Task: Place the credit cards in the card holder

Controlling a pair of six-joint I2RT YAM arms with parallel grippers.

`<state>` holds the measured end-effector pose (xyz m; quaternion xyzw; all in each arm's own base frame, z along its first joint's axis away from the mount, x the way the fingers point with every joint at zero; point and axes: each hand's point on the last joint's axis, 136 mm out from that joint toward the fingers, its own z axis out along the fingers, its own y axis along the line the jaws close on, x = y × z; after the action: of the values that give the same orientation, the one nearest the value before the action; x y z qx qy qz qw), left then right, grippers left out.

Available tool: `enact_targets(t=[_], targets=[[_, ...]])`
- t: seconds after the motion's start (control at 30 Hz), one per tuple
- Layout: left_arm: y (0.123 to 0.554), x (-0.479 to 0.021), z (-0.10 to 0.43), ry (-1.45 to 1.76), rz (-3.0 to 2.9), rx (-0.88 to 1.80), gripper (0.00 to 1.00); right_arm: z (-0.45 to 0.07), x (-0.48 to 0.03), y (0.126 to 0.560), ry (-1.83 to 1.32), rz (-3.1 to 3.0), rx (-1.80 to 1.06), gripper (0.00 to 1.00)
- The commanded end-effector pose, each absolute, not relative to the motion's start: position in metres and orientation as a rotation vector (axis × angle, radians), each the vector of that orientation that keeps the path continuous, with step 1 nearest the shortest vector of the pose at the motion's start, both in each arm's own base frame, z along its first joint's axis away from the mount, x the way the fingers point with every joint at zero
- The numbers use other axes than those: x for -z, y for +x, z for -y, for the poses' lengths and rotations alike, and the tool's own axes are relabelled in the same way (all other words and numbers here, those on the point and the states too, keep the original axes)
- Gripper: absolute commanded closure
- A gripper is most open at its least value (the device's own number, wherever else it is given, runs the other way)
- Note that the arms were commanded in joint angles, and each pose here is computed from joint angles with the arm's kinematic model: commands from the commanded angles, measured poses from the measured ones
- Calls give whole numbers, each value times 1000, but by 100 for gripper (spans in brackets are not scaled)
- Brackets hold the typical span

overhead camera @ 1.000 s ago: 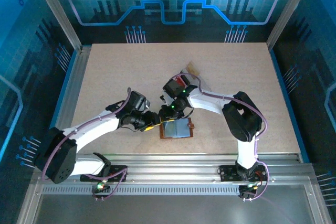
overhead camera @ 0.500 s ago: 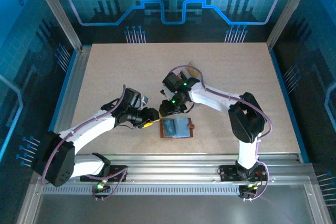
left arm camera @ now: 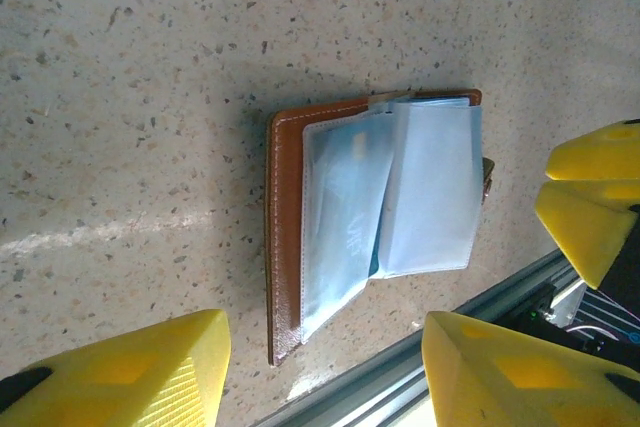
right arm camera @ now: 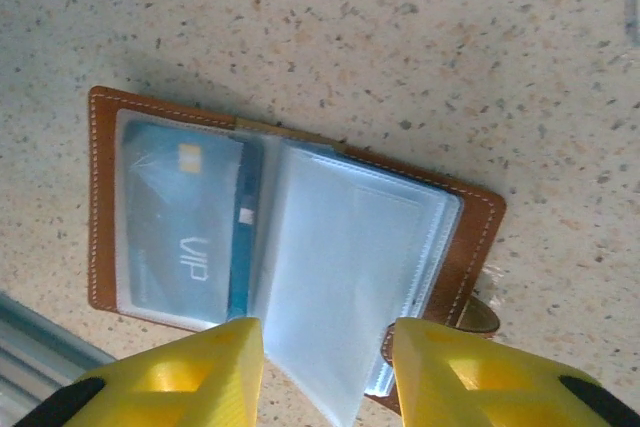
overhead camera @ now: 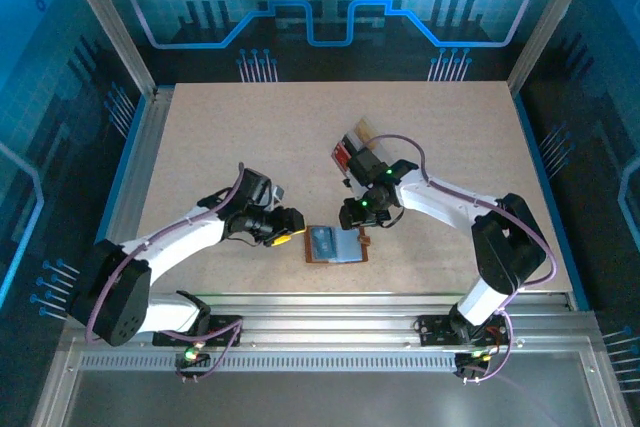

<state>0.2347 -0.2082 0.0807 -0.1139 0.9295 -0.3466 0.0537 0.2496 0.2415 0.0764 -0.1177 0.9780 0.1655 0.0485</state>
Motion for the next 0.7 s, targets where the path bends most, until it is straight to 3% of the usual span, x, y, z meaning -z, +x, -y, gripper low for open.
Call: enact_targets(t=[0.0,0.23,0.67], targets=[[235,-76,212,-306,-2838,1084,46,-231,-65,245,-329,-3035,-420,59],[237,-64,215,-306,-2870,1082,46,-229,-65,219,-261,-3045,-530,45],[239,-55,220,-312,-2885,1100,48,-264,-50,209,-326,-3078,-689,43]])
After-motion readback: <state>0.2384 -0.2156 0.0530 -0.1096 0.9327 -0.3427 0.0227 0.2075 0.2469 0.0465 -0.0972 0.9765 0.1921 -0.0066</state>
